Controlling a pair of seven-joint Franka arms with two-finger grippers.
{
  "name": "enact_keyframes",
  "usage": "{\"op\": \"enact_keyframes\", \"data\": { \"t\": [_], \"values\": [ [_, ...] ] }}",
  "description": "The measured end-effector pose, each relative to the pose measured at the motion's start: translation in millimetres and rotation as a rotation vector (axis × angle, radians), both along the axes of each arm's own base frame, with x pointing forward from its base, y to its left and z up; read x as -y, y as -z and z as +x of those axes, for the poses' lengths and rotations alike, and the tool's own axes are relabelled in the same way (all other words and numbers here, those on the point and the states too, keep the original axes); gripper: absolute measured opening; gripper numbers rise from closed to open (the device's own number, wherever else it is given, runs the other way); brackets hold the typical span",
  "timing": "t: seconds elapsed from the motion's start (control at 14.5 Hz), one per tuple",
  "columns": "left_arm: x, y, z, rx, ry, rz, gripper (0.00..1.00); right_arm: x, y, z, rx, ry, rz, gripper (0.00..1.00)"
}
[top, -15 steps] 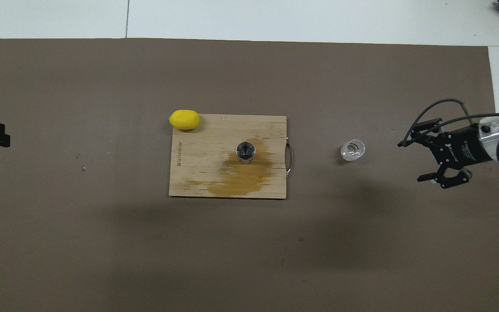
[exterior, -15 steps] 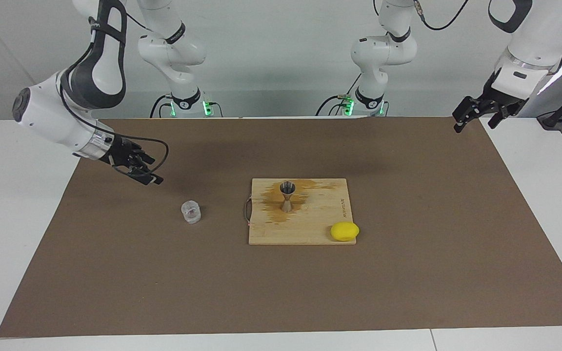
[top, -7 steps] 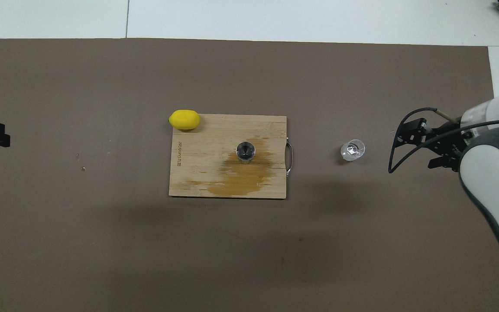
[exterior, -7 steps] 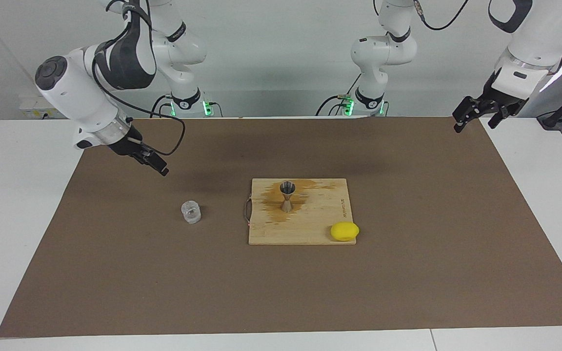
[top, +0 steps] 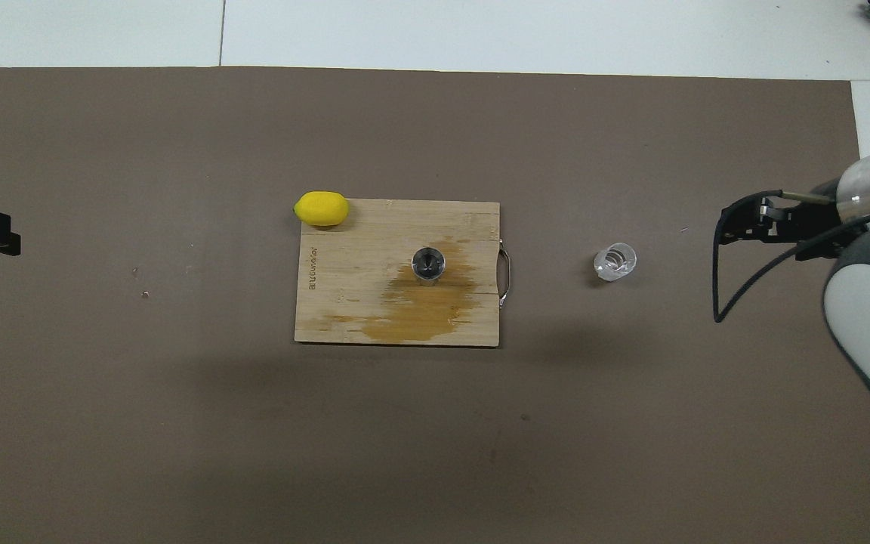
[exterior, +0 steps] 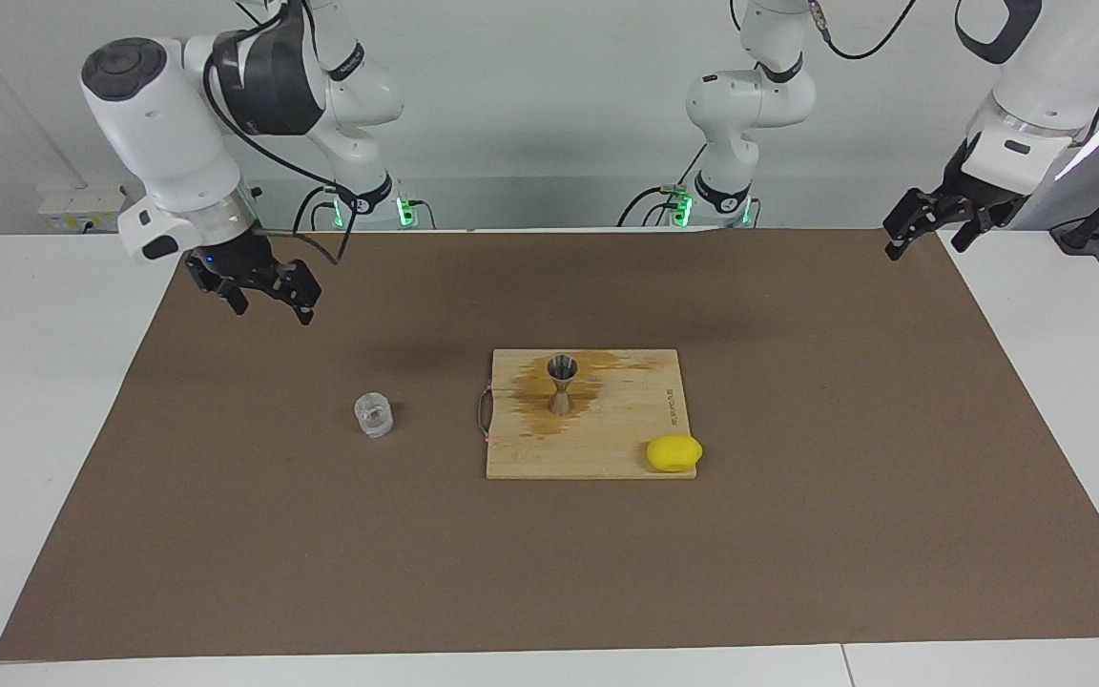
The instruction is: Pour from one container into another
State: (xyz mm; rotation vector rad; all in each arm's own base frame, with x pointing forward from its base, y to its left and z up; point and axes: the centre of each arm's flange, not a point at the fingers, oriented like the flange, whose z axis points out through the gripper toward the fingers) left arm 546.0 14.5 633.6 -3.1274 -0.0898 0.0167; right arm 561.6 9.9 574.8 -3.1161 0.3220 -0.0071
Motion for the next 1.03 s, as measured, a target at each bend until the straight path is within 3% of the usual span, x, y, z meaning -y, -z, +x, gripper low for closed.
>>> {"op": "enact_keyframes", "data": {
  "t": [0.34,1.03],
  "values": [
    [0.1,0.0,0.0,0.000,-0.002,0.000,1.00,19.2,-69.8,-23.9,-0.036,-0.032,-0.027,1.00],
    [0.1,0.0,0.0,0.000,-0.002,0.000,1.00,9.9,-60.9,-27.3,-0.082,-0.088,-0.033,1.00]
  ]
}}
